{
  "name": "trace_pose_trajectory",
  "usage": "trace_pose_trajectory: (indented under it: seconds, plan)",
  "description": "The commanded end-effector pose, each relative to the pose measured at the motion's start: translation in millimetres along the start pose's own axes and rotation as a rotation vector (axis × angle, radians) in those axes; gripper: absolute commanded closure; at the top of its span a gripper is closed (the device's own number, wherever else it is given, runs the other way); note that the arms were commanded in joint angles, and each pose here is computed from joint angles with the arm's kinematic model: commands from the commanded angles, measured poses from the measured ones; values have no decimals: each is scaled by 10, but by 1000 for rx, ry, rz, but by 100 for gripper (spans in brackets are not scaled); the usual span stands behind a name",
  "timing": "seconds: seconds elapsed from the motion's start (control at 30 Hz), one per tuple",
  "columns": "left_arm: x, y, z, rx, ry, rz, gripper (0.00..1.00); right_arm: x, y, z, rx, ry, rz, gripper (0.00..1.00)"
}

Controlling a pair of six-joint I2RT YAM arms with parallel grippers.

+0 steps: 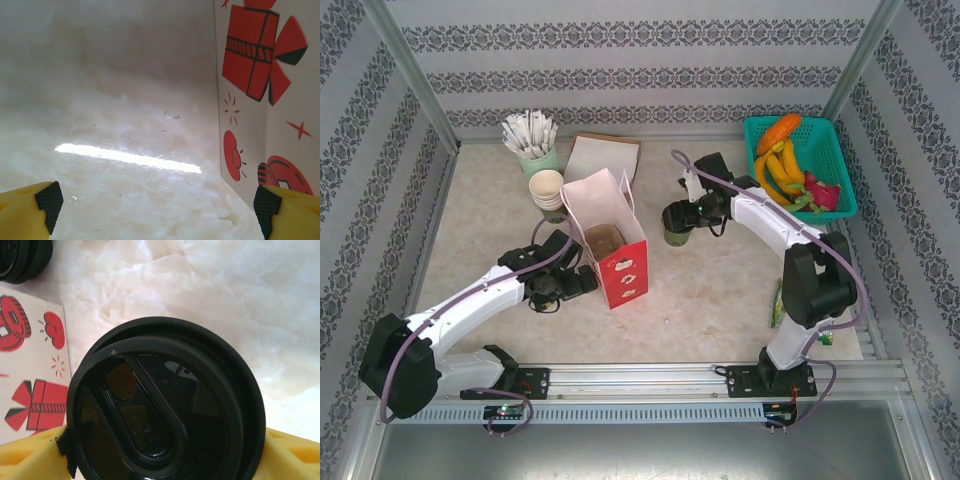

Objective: Pack the takeout coffee

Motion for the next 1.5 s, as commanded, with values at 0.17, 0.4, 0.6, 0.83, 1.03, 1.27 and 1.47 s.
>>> trace_pose_trajectory:
  seconds: [0.17, 0.4, 0.6, 0.83, 1.03, 1.27, 1.47]
  plan:
    - [391, 289, 81, 55, -37, -244, 0, 108, -230, 130, -11, 42, 19, 17]
    - [500, 336, 236, 128, -58, -330, 0, 186, -384, 119, 10, 23, 32, 17]
    - [507, 369, 235, 131, -58, -348, 0, 254, -547, 118, 15, 19, 42, 16]
    - [491, 396, 241, 175, -98, -338, 0, 245, -670, 131, 29, 5, 68, 13]
    - [562, 477, 289, 197, -117, -377, 0, 287, -629, 119, 35, -33, 63, 8]
    - [513, 495, 284, 204, -123, -365, 0, 387, -563, 127, 24, -81, 65, 2]
    - [499, 561, 238, 199, -135, -379, 0, 523, -503, 180, -65, -148, 124, 2]
Point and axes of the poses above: each hand's point on the last joint's axis, 136 mm out from that joint toward the fingers, its own x axis back along the fingers, its own z axis along the line the jaws close on, y = z × x, the point moved 1 cm from there along x, back along the fingers, and after that the axes turned 4 degrees about x, right-handed, at the moved point
